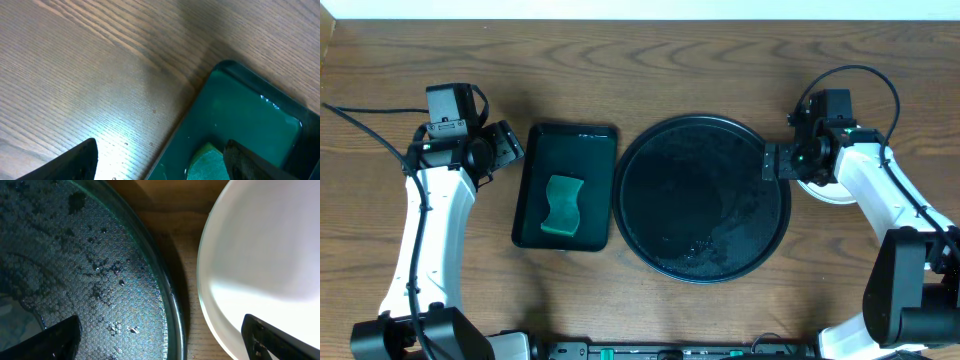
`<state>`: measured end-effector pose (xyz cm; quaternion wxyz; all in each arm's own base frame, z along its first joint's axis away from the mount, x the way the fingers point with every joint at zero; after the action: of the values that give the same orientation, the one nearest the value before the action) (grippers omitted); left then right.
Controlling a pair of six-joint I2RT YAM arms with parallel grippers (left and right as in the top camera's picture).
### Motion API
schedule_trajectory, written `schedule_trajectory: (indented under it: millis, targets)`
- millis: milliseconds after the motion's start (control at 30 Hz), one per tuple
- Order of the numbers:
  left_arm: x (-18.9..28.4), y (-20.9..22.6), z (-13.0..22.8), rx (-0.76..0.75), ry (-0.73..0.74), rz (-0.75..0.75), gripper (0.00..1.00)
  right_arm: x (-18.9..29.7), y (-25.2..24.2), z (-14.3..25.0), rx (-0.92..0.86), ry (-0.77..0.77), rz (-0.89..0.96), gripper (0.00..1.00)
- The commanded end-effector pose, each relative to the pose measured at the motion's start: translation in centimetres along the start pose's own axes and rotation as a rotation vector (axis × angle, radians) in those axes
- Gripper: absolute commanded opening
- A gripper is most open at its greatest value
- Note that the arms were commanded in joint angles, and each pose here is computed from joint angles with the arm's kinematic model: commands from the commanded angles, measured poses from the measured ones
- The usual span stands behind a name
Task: Clean dirty plates on tray and stack at the side
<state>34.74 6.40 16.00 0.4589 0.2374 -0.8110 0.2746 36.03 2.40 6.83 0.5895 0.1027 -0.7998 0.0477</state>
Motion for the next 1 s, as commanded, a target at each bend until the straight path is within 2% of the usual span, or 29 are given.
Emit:
schedule_trajectory:
  millis: [0, 633, 800, 967]
  targets:
    - [0.5, 0.0, -0.6, 0.014, -0.022, 0.001, 0.80, 0.7, 0.2, -0.9, 0.028, -0.027, 0.002, 0.99]
    - [0.4, 0.0, -0.6, 0.014, -0.021, 0.001, 0.80, 0.8, 0.2, -1.0, 0.029, -0.032, 0.003, 0.99]
    - [0.5, 0.0, -0.6, 0.014, -0.022, 0.001, 0.80, 2.2, 0.8, -1.6, 0.048, -0.075, 0.006, 0.99]
    - [0.4, 0.0, -0.6, 0.014, -0.021, 0.001, 0.80, 5.6, 2.7, -2.9, 0.101, -0.178, 0.006, 0.99]
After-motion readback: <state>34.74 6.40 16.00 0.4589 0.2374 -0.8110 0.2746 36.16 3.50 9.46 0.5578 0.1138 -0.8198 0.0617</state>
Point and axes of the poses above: each gripper's point midway between its finger pads, its own x axis back along the fingers, its own y axis along the line the jaws close on, z = x × y, the point moved 2 cm from there along x, back along the fingers, and after that the axes turned 15 degrees about x, right-handed, at the moved point
